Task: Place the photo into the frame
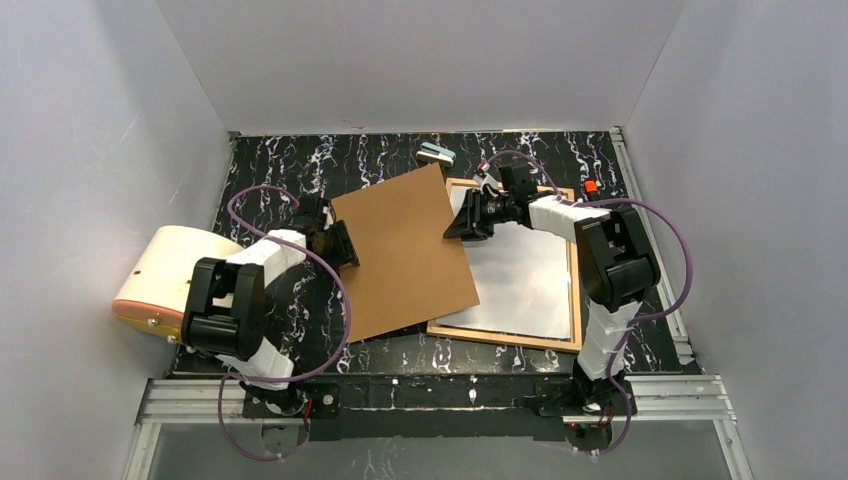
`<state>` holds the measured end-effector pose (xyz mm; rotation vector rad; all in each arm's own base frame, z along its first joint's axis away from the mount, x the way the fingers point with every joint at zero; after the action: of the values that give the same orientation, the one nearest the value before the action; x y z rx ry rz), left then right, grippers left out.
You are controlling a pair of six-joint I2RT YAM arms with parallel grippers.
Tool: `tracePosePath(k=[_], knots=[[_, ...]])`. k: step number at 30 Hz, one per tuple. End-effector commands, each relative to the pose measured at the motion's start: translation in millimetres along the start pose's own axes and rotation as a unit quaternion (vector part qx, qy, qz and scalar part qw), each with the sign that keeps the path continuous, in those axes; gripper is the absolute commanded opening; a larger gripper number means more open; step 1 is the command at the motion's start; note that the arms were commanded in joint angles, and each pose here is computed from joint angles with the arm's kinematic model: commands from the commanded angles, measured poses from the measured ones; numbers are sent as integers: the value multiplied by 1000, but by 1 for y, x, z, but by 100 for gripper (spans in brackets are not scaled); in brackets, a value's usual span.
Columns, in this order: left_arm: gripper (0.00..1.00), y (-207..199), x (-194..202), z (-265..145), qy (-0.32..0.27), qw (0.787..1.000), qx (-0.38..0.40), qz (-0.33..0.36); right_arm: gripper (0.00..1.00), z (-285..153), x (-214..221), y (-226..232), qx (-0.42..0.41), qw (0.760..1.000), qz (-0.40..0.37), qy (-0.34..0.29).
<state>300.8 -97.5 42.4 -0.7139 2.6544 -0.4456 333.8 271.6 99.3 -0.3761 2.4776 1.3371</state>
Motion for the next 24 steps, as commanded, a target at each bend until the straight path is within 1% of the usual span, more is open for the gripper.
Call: tracePosePath(k=[1, 3, 5, 8, 12, 13, 15, 18, 24], knots=[[52, -11, 1, 2, 15, 1000, 17, 9, 37, -8, -7, 55, -116, 992, -54, -1], [52, -12, -1, 2, 13, 1000, 17, 11, 33, -7, -7, 55, -118, 992, -50, 1], [52, -12, -1, 2, 13, 1000, 17, 11, 32, -7, -8, 56, -117, 992, -51, 0], [52, -16, -4, 1, 11, 1000, 21, 10, 26, -8, -12, 56, -110, 992, -54, -4], [52, -23, -9, -4, 4, 999, 31, 10, 4, -11, -21, 57, -88, 994, -62, -20], [53, -26, -12, -6, 2, 999, 34, 10, 1, -12, -25, 58, -82, 994, -67, -28], [55, -32, -16, -12, -2, 999, 41, 12, 1, -21, -31, 65, -68, 994, -71, -43], [61, -44, -25, -24, -14, 998, 57, 16, 1, -41, -49, 82, -57, 991, -87, -87], [69, -66, -38, -48, -37, 994, 96, 24, 1, -111, -94, 110, -17, 975, -96, -201]])
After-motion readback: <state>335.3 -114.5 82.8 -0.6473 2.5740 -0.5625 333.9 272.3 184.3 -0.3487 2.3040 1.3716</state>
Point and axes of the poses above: each gripper's point midway between its finger pads, its own z axis out along the fingers, its own y axis along the line the jaws close on, x = y × z, the point moved 2 cm from there along -z, back along the fingers, and after that the axes turned 12 degrees about -z, right-handed, at the moved point
